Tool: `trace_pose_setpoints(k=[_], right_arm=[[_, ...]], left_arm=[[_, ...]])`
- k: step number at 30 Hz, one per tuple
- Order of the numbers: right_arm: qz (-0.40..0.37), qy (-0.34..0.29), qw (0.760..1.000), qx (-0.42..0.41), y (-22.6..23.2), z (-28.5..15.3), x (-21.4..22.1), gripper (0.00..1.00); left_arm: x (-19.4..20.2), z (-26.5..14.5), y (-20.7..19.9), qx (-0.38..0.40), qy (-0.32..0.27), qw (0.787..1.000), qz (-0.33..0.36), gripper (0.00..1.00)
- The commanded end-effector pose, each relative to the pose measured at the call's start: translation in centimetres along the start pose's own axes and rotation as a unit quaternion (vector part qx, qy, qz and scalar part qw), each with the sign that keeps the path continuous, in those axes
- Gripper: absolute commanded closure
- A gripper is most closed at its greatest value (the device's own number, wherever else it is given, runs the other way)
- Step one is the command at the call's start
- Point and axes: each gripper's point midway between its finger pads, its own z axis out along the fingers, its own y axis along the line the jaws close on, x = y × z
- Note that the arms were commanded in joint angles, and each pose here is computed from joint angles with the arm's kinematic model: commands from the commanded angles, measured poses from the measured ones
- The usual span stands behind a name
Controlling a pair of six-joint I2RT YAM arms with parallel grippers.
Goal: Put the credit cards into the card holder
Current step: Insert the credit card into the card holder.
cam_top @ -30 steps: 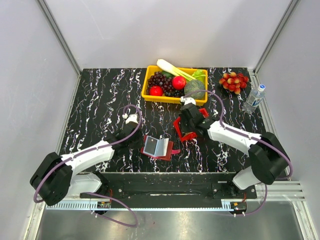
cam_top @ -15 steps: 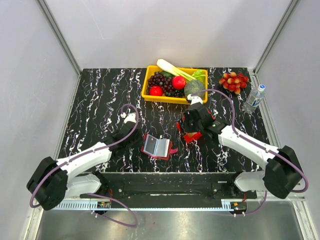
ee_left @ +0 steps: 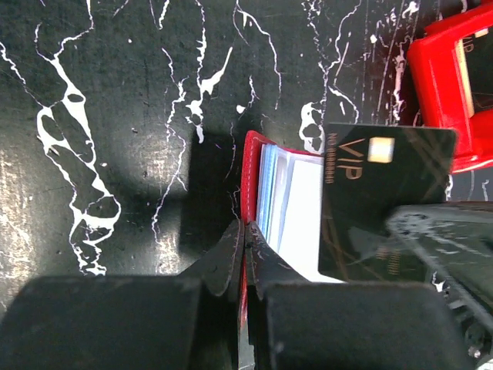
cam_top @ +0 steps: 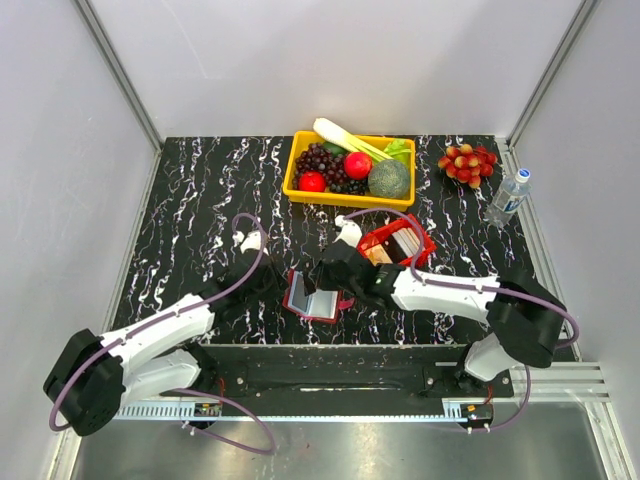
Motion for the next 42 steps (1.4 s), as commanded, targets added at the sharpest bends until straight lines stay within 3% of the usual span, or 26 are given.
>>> trace_pose_setpoints(k=[1,11,21,42], right_arm=[[0.048,-0.084,0.995,-0.01,3.0,0.3,-3.1,1.0],[0.036,-0.103,0.994,-0.01,5.0,0.6,-2.2,1.0],[-0.009,-0.134,0.99,0.047,4.4,0.7,-1.8,1.0],[-0.031,-0.129,0.989,0.06,3.8,1.5,-1.1,1.0]], left_arm=[[-1.3,-0.7,-2.1,0.05,-0.026,0.998,-0.038,1.0],[-1.4,-0.9,-2.2,0.054,-0.031,0.997,-0.048,1.0],[-1.6,-1.1,-2.1,0.053,-0.036,0.997,-0.048,1.0],[-1.6,-1.2,-2.2,0.055,-0.037,0.997,-0.047,1.0]])
